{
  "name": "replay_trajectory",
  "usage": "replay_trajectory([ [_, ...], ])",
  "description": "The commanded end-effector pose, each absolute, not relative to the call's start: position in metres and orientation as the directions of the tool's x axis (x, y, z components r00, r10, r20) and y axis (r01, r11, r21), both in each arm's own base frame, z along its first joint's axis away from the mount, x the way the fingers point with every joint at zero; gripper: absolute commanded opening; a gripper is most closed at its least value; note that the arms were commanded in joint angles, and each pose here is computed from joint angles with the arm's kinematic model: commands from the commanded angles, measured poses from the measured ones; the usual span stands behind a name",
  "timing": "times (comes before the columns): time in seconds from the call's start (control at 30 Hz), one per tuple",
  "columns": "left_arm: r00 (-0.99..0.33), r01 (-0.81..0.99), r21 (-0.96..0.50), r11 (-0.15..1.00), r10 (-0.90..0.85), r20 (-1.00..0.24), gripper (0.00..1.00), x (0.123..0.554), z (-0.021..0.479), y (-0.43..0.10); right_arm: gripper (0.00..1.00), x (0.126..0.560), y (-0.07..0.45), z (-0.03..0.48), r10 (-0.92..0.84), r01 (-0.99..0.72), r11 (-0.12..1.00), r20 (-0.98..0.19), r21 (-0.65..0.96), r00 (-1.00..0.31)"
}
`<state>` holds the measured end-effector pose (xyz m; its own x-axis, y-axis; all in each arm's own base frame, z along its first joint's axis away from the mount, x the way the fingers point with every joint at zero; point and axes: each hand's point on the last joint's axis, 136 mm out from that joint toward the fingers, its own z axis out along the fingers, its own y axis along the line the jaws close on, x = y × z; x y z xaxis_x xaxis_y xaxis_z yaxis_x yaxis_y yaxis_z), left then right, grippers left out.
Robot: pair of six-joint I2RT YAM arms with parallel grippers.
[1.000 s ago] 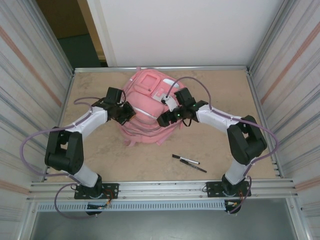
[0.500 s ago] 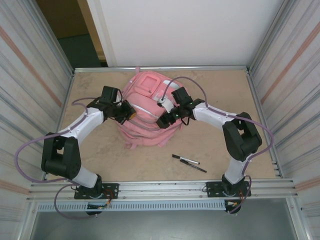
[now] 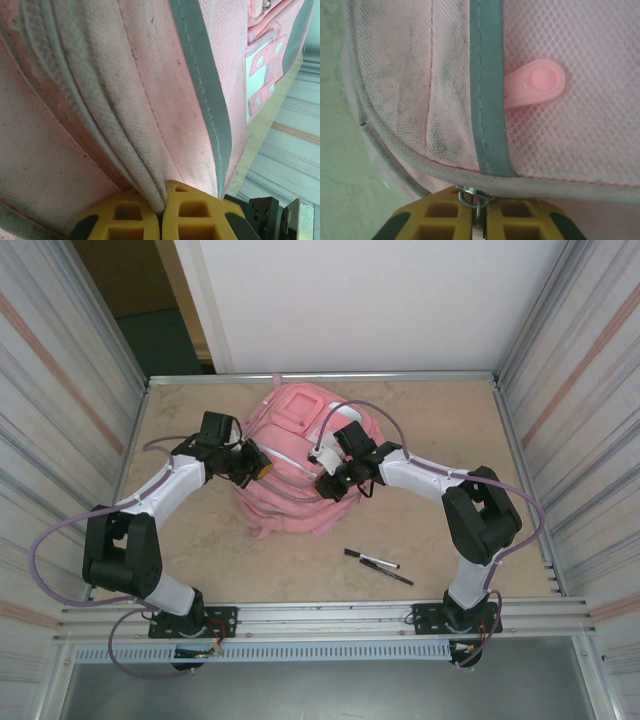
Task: Pack the student bag
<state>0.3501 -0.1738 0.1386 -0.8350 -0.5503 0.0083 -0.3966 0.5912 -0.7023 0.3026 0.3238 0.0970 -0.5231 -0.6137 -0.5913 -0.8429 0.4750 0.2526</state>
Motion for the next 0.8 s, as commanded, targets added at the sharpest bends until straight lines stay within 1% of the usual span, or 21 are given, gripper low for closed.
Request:
replay_trajectory([
  [0.0, -0.86, -0.339, -0.741, 0.579, -0.51, -0.005, 0.0, 0.352, 0.147, -0.184, 0.0, 0.285, 0.33, 0.127, -0.602, -0.843, 0.448, -0.597, 0.297, -0.53],
  [0.07, -0.852, -0.349, -0.722, 0.598, -0.524, -0.022, 0.0, 0.354, 0.141, -0.179, 0.0, 0.276, 0.333, 0.129, -0.603, -0.819, 0.44, -0.555, 0.367, -0.573],
  [0.1, -0.846, -0.361, -0.716, 0.598, -0.533, -0.018, 0.0, 0.356, 0.138, -0.178, 0.0, 0.272, 0.333, 0.128, -0.605, -0.794, 0.45, -0.515, 0.408, -0.607],
  [0.23, -0.839, -0.375, -0.736, 0.564, -0.543, 0.011, 0.0, 0.36, 0.134, -0.186, 0.0, 0.252, 0.35, 0.129, -0.58, -0.672, 0.45, -0.38, 0.588, -0.721],
  [0.27, -0.837, -0.379, -0.731, 0.567, -0.547, 0.01, 0.0, 0.359, 0.13, -0.187, 0.0, 0.25, 0.357, 0.127, -0.554, -0.626, 0.467, -0.345, 0.625, -0.758],
  [0.37, -0.825, -0.413, -0.726, 0.55, -0.564, 0.043, 0.0, 0.356, 0.12, -0.195, 0.06, 0.251, 0.376, 0.12, -0.457, -0.47, 0.523, -0.231, 0.711, -0.859],
  [0.4, -0.823, -0.418, -0.735, 0.535, -0.566, 0.056, 0.0, 0.355, 0.118, -0.199, 0.08, 0.254, 0.383, 0.118, -0.416, -0.416, 0.529, -0.201, 0.74, -0.887],
  [0.43, -0.822, -0.418, -0.74, 0.527, -0.566, 0.062, 0.0, 0.354, 0.116, -0.202, 0.08, 0.254, 0.39, 0.117, -0.389, -0.38, 0.52, -0.184, 0.765, -0.903],
  [0.53, -0.813, -0.433, -0.726, 0.535, -0.579, 0.058, 0.0, 0.348, 0.106, -0.205, 0.11, 0.256, 0.414, 0.114, -0.32, -0.302, 0.487, -0.155, 0.819, -0.935],
  [0.63, -0.808, -0.45, -0.731, 0.512, -0.583, 0.089, 0.0, 0.345, 0.1, -0.209, 0.13, 0.255, 0.434, 0.112, -0.286, -0.29, 0.489, -0.163, 0.822, -0.944],
  [0.7, -0.811, -0.444, -0.734, 0.514, -0.579, 0.084, 0.0, 0.344, 0.099, -0.21, 0.2, 0.256, 0.444, 0.108, -0.259, -0.294, 0.506, -0.182, 0.811, -0.949],
  [0.77, -0.809, -0.443, -0.73, 0.52, -0.582, 0.076, 0.0, 0.343, 0.097, -0.208, 0.25, 0.259, 0.446, 0.107, -0.228, -0.292, 0.515, -0.199, 0.806, -0.953],
])
